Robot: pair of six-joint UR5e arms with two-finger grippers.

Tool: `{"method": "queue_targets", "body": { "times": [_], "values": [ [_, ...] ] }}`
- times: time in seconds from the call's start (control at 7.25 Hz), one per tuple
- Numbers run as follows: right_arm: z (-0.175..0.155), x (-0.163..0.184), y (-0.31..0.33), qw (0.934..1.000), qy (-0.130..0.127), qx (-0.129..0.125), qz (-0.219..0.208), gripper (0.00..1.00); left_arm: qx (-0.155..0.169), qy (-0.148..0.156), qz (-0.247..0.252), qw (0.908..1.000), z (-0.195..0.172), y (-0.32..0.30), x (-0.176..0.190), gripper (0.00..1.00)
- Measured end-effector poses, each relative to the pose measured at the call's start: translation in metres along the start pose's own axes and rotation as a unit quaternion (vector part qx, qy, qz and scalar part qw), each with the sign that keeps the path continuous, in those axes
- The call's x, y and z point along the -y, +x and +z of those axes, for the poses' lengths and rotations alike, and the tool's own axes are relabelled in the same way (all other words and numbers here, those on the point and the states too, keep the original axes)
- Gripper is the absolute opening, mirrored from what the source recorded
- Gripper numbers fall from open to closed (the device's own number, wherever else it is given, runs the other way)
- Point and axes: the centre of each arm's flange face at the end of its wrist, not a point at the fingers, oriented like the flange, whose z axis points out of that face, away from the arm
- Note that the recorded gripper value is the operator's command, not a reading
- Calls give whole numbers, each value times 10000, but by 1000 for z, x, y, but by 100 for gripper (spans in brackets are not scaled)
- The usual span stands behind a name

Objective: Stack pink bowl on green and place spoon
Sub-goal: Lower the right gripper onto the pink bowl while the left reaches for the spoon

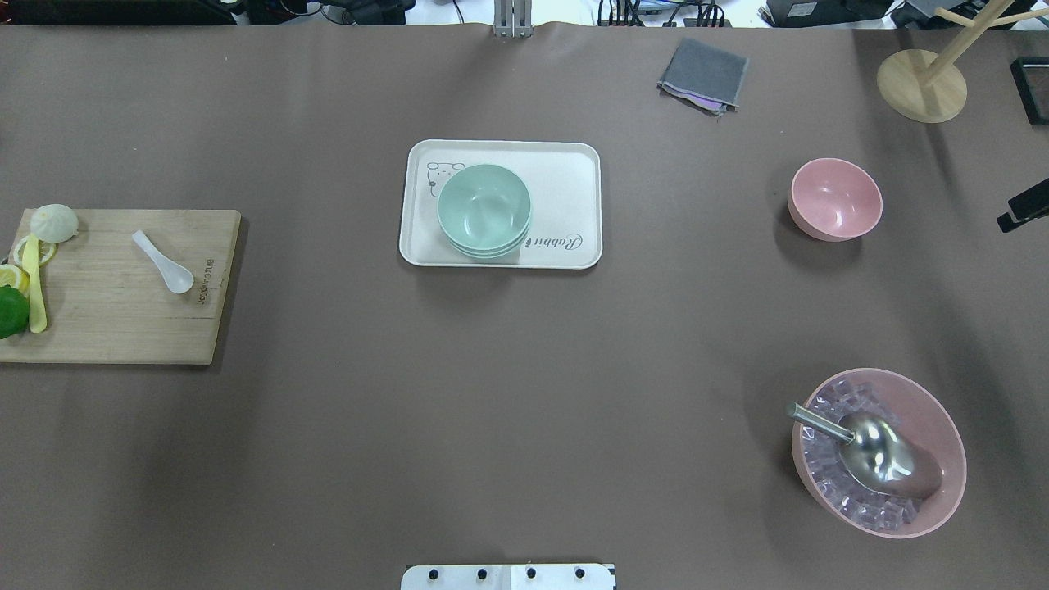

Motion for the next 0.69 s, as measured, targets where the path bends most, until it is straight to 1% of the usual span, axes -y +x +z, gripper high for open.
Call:
{"method": "queue_targets", "body": {
  "times": [0.14,0.28,0.55,0.69],
  "values": [
    [6,10,-11,10000,-40,8,43,100,-23,-3,-278,9996,14,23,4,98],
    [18,28,-25,9998,-92,27,183,100,5,17,-530,9986,29,51,10,98],
    [55,63,-53,9980,-68,121,618,98,13,45,-823,9966,48,93,16,98],
    [75,73,-65,9968,-36,117,787,83,-6,50,-871,9962,51,102,17,98]
  ]
}}
